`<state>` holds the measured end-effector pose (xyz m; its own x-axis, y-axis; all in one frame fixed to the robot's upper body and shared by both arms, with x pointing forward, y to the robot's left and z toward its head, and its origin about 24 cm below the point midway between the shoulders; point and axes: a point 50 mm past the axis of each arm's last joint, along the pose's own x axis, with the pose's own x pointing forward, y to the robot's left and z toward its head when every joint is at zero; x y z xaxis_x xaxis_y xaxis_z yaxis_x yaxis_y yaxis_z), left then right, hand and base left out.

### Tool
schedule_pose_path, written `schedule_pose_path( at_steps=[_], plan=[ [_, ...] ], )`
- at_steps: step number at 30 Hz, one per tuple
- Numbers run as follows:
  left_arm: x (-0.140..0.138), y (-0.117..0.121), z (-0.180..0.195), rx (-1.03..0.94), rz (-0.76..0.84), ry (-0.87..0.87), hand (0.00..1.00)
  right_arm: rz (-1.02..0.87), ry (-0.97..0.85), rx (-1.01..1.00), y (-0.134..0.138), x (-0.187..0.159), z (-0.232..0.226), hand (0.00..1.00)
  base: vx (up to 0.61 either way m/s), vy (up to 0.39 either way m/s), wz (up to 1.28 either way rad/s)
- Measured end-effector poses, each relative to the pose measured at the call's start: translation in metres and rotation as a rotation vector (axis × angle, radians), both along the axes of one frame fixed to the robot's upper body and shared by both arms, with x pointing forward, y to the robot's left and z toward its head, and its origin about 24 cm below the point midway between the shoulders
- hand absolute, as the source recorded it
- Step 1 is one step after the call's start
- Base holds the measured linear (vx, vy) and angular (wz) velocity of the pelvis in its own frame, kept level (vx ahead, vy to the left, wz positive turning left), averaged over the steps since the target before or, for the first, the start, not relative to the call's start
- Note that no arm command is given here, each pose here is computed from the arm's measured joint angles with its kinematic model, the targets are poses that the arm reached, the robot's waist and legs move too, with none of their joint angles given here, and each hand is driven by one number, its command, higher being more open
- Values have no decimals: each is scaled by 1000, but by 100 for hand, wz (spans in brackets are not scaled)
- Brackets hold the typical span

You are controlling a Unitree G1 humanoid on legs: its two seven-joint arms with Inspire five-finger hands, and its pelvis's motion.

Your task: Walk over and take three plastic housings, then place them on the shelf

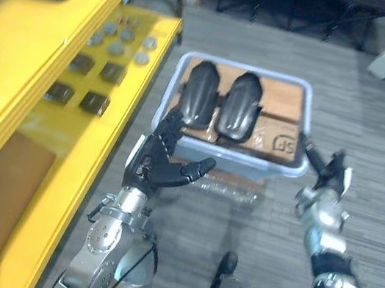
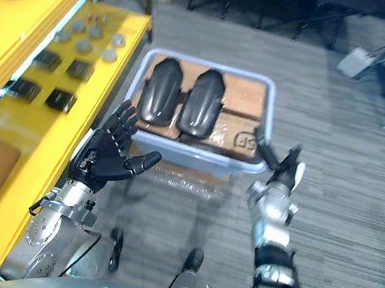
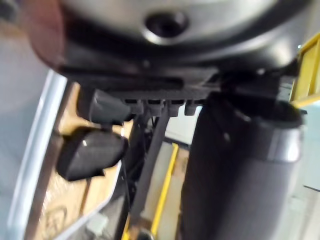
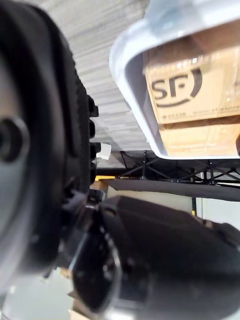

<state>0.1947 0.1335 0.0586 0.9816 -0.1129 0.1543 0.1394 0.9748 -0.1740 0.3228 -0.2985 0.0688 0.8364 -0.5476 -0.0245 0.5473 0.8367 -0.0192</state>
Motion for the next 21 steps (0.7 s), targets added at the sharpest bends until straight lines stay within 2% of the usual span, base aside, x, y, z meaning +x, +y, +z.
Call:
schedule_pose_path(
  at_steps=[4, 7, 11, 16, 21],
  plan=[
    [-1, 21, -36, 139, 173, 141, 100, -36, -105, -122, -18, 30, 69, 100, -56, 10, 27],
    [-5, 27, -56, 164, 216, 214, 100, -75, -114, -191, -27, 41, 103, 100, -28, -5, 17],
    [-8, 15, -61, 143, 183, 197, 100, -141, -93, -245, -41, 48, 142, 100, -34, 22, 24],
    [-3, -5, -63, 107, 127, 176, 100, -200, 19, -305, -54, 47, 157, 100, -55, 38, 14],
    [-6, -20, -76, 89, 93, 227, 100, -278, 110, -323, -73, 38, 173, 100, -51, 45, 11]
  ],
)
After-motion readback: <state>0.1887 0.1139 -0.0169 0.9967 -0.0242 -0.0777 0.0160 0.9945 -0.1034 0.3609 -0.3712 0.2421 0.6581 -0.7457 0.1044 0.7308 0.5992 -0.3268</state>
